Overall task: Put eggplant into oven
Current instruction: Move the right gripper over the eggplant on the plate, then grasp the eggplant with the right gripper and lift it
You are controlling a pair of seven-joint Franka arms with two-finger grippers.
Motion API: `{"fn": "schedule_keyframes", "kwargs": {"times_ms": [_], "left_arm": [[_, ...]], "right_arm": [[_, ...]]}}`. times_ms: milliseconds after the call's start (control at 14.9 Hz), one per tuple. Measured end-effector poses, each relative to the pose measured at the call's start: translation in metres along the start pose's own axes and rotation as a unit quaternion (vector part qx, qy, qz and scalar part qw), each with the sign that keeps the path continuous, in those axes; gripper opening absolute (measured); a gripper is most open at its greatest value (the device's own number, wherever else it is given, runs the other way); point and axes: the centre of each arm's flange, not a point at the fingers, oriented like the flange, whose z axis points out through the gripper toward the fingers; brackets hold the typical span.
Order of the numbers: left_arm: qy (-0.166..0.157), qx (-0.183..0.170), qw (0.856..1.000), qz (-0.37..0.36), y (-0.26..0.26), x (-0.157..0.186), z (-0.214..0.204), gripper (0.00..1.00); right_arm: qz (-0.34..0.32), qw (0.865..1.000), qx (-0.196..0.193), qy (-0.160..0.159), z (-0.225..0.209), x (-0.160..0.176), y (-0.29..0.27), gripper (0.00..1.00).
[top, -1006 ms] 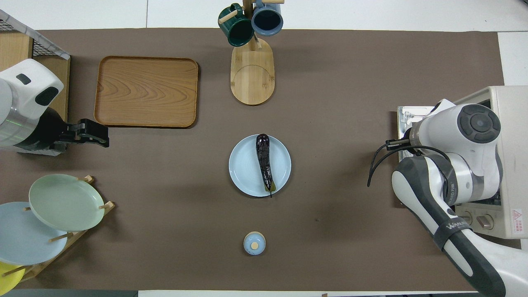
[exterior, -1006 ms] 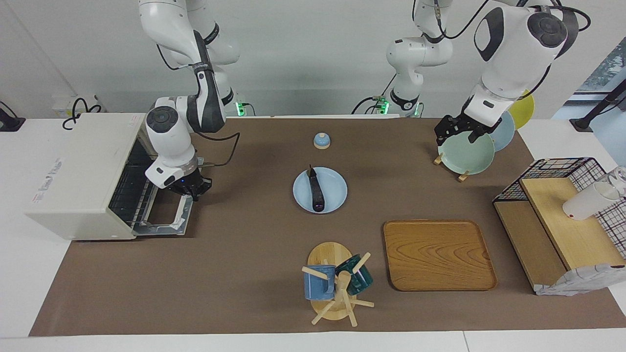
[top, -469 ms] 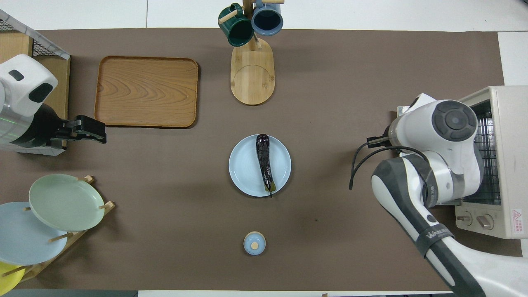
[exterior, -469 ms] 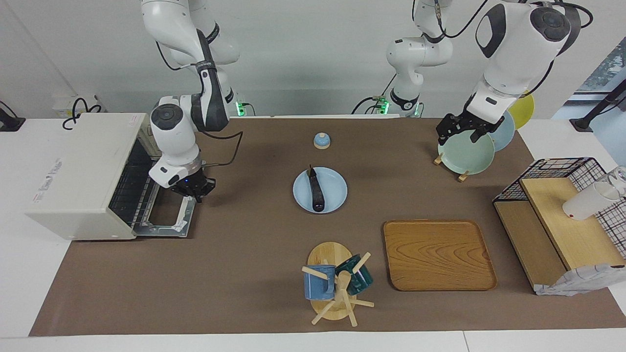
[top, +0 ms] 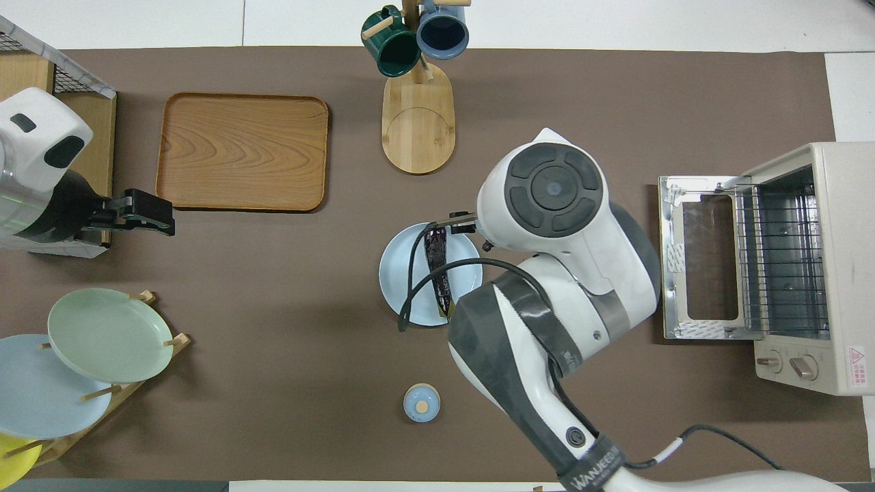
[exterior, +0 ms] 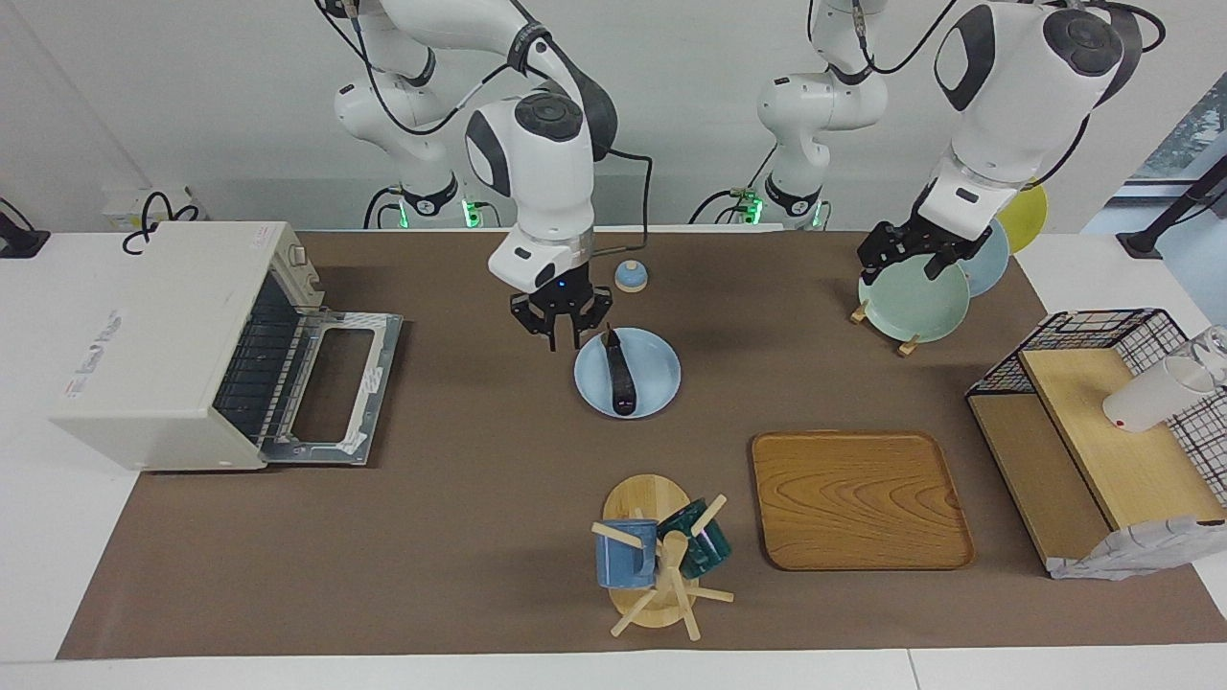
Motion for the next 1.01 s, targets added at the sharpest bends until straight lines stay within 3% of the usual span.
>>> {"fn": "schedule_keyframes", "kwargs": {"times_ms": [67, 335, 536, 737, 1006], "left_arm": [[0.000, 0.000, 1.000, 0.000, 0.000, 0.000, 0.000, 1.00], [0.003, -0.001, 1.000, -0.001, -0.001, 0.001, -0.001, 1.00], [0.003, -0.001, 1.000, -0.001, -0.001, 0.001, -0.001, 1.00], [0.004, -0.001, 1.000, -0.001, -0.001, 0.001, -0.001, 1.00], [0.005, -0.001, 1.000, 0.015, -0.001, 0.001, -0.004, 1.00]], "right_arm": [[0.006, 1.000, 0.002, -0.001, 0.013, -0.001, -0.025, 0.54], [0.015, 1.000, 0.005, 0.015, 0.069, -0.002, -0.133, 0.48], [0.004, 1.000, 0.015, 0.026, 0.082, -0.003, -0.154, 0.45], [-0.016, 1.000, -0.002, 0.027, 0.096, -0.027, -0.179, 0.45], [-0.018, 1.000, -0.020, 0.013, 0.121, -0.035, -0.173, 0.45]]}}
